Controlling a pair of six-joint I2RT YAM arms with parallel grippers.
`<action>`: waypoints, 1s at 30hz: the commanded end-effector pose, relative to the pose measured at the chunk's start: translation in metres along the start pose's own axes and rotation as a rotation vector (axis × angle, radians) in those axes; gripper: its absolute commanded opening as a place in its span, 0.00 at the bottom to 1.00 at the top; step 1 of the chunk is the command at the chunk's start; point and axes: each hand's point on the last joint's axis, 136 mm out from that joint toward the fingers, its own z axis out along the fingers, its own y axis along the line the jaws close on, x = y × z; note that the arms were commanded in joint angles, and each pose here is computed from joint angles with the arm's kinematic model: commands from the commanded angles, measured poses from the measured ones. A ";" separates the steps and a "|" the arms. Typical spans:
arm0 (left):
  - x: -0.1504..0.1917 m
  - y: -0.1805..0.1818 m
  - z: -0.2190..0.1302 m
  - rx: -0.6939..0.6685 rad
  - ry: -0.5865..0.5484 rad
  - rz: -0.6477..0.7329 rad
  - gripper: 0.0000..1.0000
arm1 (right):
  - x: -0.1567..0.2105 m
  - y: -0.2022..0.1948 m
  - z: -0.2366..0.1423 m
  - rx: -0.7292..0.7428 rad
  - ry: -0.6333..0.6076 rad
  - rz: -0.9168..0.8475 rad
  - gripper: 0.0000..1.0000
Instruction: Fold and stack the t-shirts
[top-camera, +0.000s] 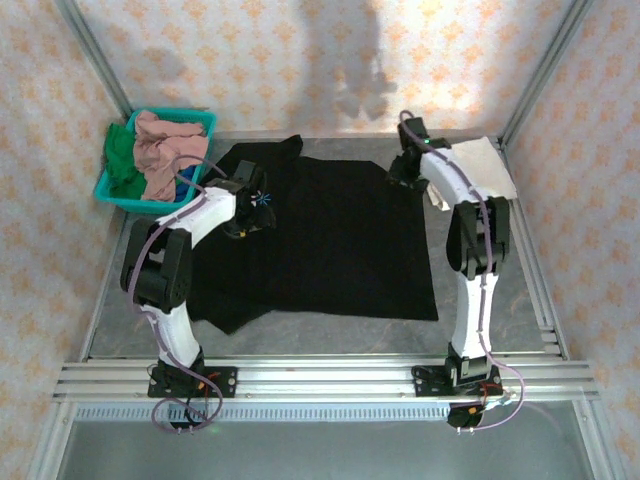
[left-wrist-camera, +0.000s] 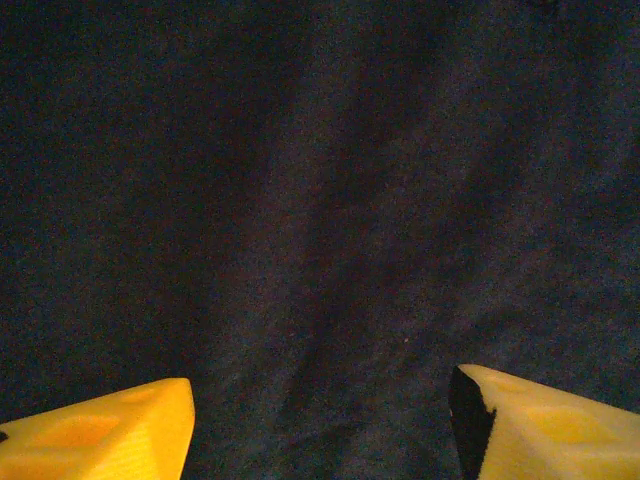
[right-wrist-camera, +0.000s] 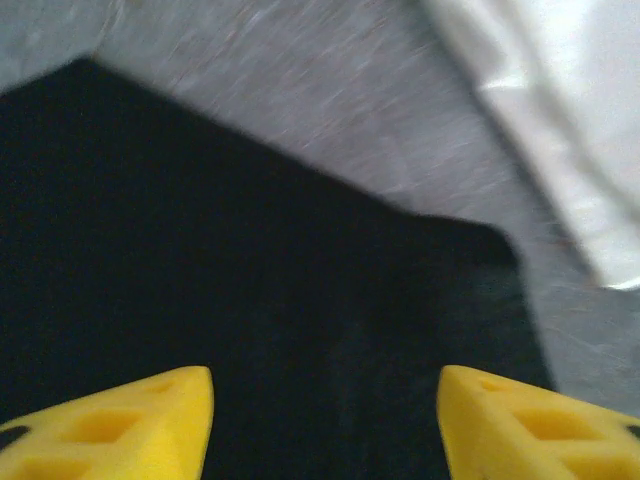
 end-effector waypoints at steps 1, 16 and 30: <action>-0.007 0.000 -0.002 0.003 -0.007 0.014 0.69 | -0.002 -0.031 0.039 0.083 0.019 -0.023 0.66; -0.001 0.002 0.000 -0.003 0.018 0.031 0.63 | 0.003 -0.012 0.068 0.039 0.083 -0.140 0.34; 0.003 0.009 -0.016 -0.020 0.012 0.052 0.61 | 0.032 0.029 0.034 0.010 0.005 -0.239 0.21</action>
